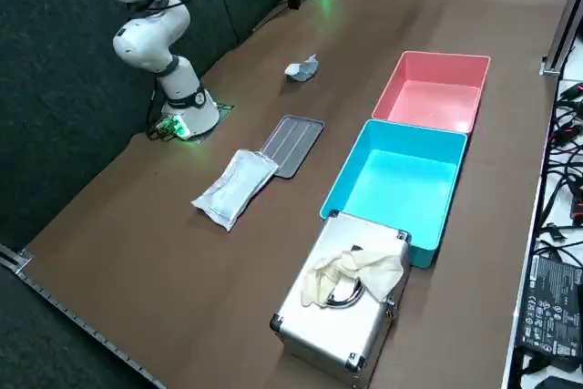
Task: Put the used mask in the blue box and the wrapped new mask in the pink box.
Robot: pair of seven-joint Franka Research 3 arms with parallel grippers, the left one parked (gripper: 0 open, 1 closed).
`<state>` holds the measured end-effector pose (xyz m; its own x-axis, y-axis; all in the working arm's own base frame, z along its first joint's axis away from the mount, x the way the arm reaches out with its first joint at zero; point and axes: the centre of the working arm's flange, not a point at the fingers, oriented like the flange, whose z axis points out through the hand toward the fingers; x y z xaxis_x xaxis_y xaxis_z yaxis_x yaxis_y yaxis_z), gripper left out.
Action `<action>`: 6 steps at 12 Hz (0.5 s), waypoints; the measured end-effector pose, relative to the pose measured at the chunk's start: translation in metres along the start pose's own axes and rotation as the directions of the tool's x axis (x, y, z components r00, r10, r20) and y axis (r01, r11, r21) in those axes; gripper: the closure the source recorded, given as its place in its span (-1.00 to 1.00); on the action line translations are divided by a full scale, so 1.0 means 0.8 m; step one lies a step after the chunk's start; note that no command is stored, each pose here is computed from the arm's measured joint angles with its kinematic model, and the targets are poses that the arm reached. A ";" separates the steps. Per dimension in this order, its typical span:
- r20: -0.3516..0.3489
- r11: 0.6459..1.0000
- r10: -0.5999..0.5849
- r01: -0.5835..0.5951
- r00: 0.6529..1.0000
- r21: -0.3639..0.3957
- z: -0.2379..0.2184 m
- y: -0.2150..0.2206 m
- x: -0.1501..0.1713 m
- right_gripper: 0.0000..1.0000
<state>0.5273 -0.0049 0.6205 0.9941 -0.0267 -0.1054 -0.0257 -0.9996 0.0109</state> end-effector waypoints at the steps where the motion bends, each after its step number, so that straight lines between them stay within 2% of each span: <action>1: 0.005 1.000 -0.002 0.002 1.000 0.007 0.000 -0.002 -0.001 -1.00; 2: 0.010 0.999 -0.011 0.010 1.000 0.034 0.001 -0.009 -0.002 -1.00; 6: 0.024 0.999 -0.025 0.024 0.999 0.043 0.006 -0.020 -0.002 -1.00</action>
<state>0.5254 0.0107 0.6155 0.9916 -0.0017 -0.1296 -0.0063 -0.9994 -0.0347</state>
